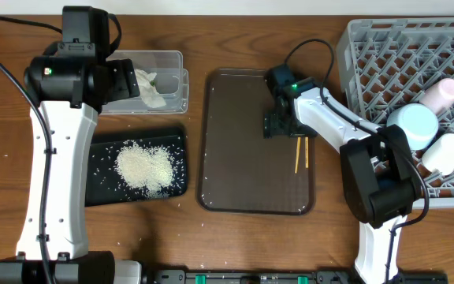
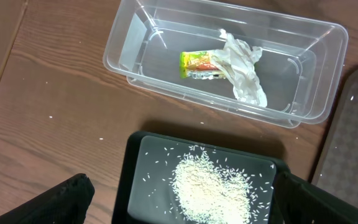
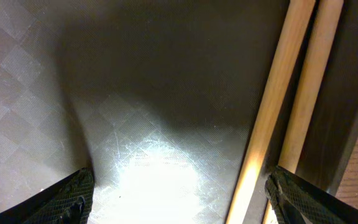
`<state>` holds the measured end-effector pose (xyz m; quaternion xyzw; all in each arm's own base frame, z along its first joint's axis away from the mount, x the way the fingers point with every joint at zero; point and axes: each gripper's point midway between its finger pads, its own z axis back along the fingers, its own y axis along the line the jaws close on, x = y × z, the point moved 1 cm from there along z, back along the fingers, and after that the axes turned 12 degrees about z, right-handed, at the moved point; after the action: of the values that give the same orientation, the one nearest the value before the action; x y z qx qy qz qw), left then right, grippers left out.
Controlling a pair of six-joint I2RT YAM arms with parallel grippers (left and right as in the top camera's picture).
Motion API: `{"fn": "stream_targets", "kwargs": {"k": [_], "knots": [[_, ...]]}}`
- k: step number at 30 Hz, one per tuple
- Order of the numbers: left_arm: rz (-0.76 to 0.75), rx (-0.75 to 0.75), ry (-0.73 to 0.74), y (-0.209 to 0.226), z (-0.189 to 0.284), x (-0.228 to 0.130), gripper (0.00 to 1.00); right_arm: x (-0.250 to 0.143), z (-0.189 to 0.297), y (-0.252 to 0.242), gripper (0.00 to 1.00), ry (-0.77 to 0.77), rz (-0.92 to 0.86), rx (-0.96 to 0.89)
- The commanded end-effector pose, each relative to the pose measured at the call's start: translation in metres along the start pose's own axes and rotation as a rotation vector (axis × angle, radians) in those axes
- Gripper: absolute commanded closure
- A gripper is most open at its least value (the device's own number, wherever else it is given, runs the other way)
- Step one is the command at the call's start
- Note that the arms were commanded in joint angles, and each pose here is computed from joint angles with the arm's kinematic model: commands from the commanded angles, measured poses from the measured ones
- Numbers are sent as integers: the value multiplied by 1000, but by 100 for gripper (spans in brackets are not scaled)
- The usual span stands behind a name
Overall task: Sort waste into correct bins and load items into the dishwasher rack
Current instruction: 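Grasp one wooden chopstick with the right gripper, then carry the chopstick right and drop it upright into the rack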
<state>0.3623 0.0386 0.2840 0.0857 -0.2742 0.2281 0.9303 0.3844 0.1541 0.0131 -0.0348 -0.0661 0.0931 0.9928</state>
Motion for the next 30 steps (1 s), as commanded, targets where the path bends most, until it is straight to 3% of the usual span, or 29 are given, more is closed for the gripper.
{"fn": "stream_targets", "kwargs": {"k": [1, 5, 15, 20, 26, 30], "knots": [[-5, 9, -7, 4, 2, 1, 4, -6, -13, -1, 19, 31, -8, -22], [-5, 9, -7, 4, 2, 1, 4, -7, -13, -1, 50, 34, -18, -24], [-5, 9, -7, 4, 2, 1, 4, -27, -30, -2, 76, 69, -105, -35], [-5, 9, -7, 4, 2, 1, 4, -32, -32, 2, 99, 88, -118, -11], [-5, 9, -7, 4, 2, 1, 4, -21, -18, 10, 99, 78, -126, 51], [-5, 9, -7, 4, 2, 1, 4, 6, 21, -2, 99, 16, -115, 67]]}}
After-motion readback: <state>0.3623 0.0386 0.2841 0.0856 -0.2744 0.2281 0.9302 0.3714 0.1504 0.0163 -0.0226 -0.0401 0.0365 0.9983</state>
